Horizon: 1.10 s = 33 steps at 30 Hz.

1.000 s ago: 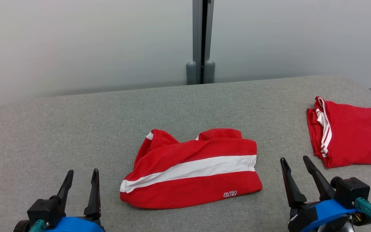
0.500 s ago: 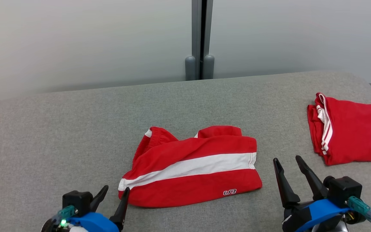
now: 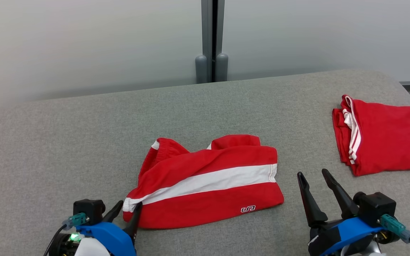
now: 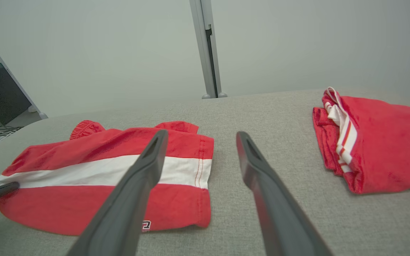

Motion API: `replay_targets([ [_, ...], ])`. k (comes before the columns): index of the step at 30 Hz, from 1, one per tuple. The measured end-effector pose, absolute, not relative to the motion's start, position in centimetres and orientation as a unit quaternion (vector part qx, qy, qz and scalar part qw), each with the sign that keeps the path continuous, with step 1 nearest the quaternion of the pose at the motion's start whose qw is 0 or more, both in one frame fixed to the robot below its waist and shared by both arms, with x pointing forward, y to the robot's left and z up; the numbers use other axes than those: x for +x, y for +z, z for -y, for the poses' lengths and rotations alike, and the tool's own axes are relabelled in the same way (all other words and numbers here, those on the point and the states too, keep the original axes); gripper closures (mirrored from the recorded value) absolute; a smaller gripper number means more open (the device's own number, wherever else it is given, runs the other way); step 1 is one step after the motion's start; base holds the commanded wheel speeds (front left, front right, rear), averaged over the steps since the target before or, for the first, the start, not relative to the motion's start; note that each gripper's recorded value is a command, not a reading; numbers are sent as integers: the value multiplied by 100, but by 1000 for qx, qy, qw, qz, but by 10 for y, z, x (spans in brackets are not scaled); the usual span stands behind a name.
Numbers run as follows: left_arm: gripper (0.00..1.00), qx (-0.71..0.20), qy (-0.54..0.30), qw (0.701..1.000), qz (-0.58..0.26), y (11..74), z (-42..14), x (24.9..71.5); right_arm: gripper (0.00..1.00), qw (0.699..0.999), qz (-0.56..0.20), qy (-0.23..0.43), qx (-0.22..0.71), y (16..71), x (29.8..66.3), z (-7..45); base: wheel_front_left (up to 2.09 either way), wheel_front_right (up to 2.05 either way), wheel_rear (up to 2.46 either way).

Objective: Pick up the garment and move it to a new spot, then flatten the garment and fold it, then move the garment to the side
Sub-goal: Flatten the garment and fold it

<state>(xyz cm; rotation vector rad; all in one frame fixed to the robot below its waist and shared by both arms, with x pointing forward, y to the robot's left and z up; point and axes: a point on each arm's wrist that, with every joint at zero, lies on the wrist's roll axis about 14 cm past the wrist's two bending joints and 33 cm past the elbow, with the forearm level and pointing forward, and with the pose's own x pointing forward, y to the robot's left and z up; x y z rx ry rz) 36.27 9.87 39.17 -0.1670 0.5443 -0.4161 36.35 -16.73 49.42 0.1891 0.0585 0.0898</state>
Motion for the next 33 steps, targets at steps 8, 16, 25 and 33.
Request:
replay_targets([
  [8,100,-87,-204,944,-244,396,-99,369,0,994,-30,43,94,493,366,168,0,0,0],
  [16,100,-97,-178,957,-206,405,-113,368,0,986,-122,60,98,462,375,158,0,0,0],
  [25,100,-110,-161,956,-217,399,-119,361,0,961,-227,89,131,426,392,135,0,0,0],
  [33,100,-115,-161,955,-224,395,-116,365,0,948,-269,124,121,408,400,111,0,0,0],
])
